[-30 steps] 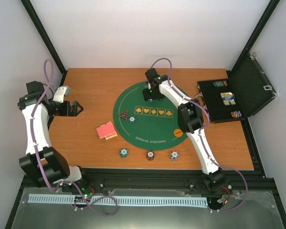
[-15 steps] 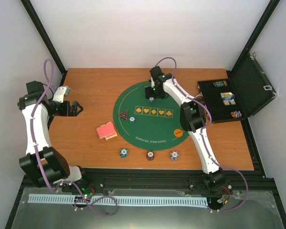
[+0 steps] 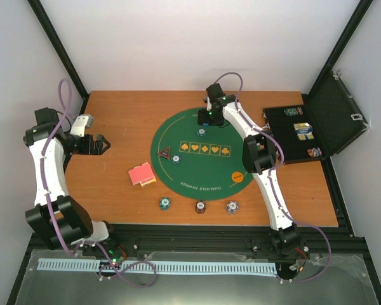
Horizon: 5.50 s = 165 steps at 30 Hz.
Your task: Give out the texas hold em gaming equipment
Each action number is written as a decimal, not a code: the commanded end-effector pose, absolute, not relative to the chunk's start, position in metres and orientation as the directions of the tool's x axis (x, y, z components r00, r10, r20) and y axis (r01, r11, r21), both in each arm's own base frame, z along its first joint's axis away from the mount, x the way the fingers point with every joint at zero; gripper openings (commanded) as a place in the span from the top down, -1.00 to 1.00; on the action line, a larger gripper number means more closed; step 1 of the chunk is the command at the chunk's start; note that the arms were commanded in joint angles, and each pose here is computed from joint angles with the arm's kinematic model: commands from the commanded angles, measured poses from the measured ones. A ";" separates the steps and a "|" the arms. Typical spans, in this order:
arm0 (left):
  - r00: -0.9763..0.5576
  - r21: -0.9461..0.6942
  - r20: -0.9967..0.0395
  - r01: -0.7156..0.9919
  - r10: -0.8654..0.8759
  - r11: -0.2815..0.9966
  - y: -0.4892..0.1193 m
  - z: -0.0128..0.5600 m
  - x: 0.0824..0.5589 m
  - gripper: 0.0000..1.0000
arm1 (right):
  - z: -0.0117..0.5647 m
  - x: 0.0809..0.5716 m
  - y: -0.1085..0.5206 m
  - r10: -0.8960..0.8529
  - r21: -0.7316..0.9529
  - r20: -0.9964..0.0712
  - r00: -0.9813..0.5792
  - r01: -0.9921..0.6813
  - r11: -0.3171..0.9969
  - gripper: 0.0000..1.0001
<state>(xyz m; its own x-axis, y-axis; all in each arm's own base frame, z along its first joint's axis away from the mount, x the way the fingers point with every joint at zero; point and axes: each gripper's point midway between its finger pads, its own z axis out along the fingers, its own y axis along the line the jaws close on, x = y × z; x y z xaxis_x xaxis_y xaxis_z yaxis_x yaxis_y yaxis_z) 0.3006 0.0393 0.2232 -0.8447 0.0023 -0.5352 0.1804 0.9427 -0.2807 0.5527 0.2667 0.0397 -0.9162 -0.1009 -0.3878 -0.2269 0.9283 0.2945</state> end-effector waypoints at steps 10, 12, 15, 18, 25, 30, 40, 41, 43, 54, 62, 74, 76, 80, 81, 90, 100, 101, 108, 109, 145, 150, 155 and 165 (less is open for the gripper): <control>-0.826 -0.244 -0.563 0.191 0.021 0.951 0.042 0.242 0.302 -1.00 | 0.162 0.438 0.292 -0.251 0.085 -0.547 -0.799 -0.351 0.932 -0.56; -0.828 -0.247 -0.561 0.188 0.018 0.950 0.041 0.242 0.300 -1.00 | 0.177 0.400 0.310 -0.322 0.007 -0.577 -0.750 -0.398 0.917 -0.63; -0.828 -0.256 -0.561 0.187 0.012 0.948 0.038 0.243 0.298 -1.00 | 0.179 0.337 0.340 -0.377 0.031 -0.573 -0.728 -0.478 0.878 -0.68; -0.832 -0.266 -0.555 0.185 0.007 0.946 0.037 0.241 0.296 -1.00 | 0.170 0.280 0.368 -0.418 0.100 -0.551 -0.722 -0.555 0.826 -0.70; -0.834 -0.277 -0.552 0.184 0.000 0.943 0.034 0.240 0.293 -1.00 | 0.118 0.187 0.420 -0.586 0.105 -0.439 -0.681 -0.687 0.719 -0.71; -0.834 -0.271 -0.551 0.185 0.005 0.945 0.035 0.239 0.292 -1.00 | 0.085 0.169 0.429 -0.634 0.072 -0.381 -0.673 -0.705 0.705 -0.70; -0.829 -0.265 -0.559 0.191 0.011 0.945 0.034 0.242 0.291 -1.00 | 0.058 0.163 0.430 -0.654 0.059 -0.343 -0.674 -0.711 0.701 -0.49; -0.830 -0.266 -0.558 0.190 0.010 0.945 0.035 0.242 0.291 -1.00 | 0.055 0.163 0.429 -0.653 0.058 -0.337 -0.678 -0.708 0.704 -0.48; -0.830 -0.267 -0.558 0.191 0.010 0.944 0.034 0.242 0.292 -1.00 | 0.049 0.163 0.428 -0.654 0.052 -0.328 -0.682 -0.704 0.708 -0.46; -0.825 -0.260 -0.565 0.195 0.015 0.946 0.034 0.246 0.291 -1.00 | 0.033 0.159 0.427 -0.653 0.061 -0.310 -0.691 -0.700 0.711 -0.24; -0.824 -0.255 -0.567 0.195 0.018 0.947 0.035 0.246 0.291 -1.00 | 0.026 0.158 0.429 -0.661 0.055 -0.304 -0.686 -0.705 0.707 -0.04; -0.821 -0.255 -0.570 0.199 0.019 0.946 0.035 0.248 0.293 -1.00 | 0.045 0.162 0.436 -0.661 0.047 -0.340 -0.670 -0.713 0.699 0.25; -0.821 -0.255 -0.571 0.199 0.018 0.946 0.035 0.248 0.293 -1.00 | 0.050 0.162 0.437 -0.661 0.044 -0.346 -0.666 -0.715 0.697 0.33; -0.821 -0.256 -0.570 0.200 0.019 0.946 0.034 0.248 0.292 -1.00 | 0.065 0.162 0.439 -0.660 0.047 -0.366 -0.656 -0.722 0.691 0.34; -0.822 -0.256 -0.569 0.199 0.019 0.946 0.034 0.247 0.292 -1.00 | 0.070 0.162 0.440 -0.662 0.049 -0.372 -0.651 -0.726 0.686 0.34; -0.822 -0.266 -0.569 0.202 0.015 0.943 0.033 0.248 0.293 -1.00 | 0.112 0.190 0.419 -0.628 -0.002 -0.426 -0.651 -0.694 0.720 0.43; -0.819 -0.268 -0.574 0.206 0.016 0.941 0.032 0.250 0.293 -1.00 | 0.142 0.333 0.321 -0.457 -0.030 -0.474 -0.752 -0.505 0.862 0.42; -0.818 -0.266 -0.575 0.207 0.017 0.941 0.033 0.250 0.293 -0.99 | 0.142 0.349 0.311 -0.438 -0.032 -0.476 -0.763 -0.483 0.875 0.41; -0.829 -0.302 -0.560 0.209 0.004 0.930 0.030 0.244 0.296 -0.99 | 0.126 0.445 0.259 -0.301 -0.010 -0.474 -0.828 -0.336 0.942 0.42; -0.830 -0.304 -0.557 0.208 0.004 0.930 0.031 0.242 0.297 -1.00 | 0.122 0.456 0.254 -0.289 -0.007 -0.469 -0.835 -0.323 0.946 0.42; -0.823 -0.320 -0.568 0.228 0.007 0.920 0.029 0.241 0.305 -1.00 | 0.056 0.450 0.206 -0.185 0.055 -0.369 -0.911 -0.220 0.974 0.47; -0.816 -0.331 -0.578 0.234 0.000 0.914 0.026 0.245 0.305 -1.00 | 0.058 0.383 0.195 -0.194 0.042 -0.356 -0.914 -0.223 0.974 0.47; -0.814 -0.332 -0.581 0.238 0.000 0.913 0.026 0.247 0.304 -1.00 | 0.058 0.333 0.199 -0.202 0.056 -0.358 -0.912 -0.237 0.970 0.46; -0.806 -0.322 -0.591 0.244 0.007 0.915 0.024 0.253 0.300 -1.00 | 0.040 0.308 0.207 -0.216 0.045 -0.325 -0.921 -0.243 0.969 0.47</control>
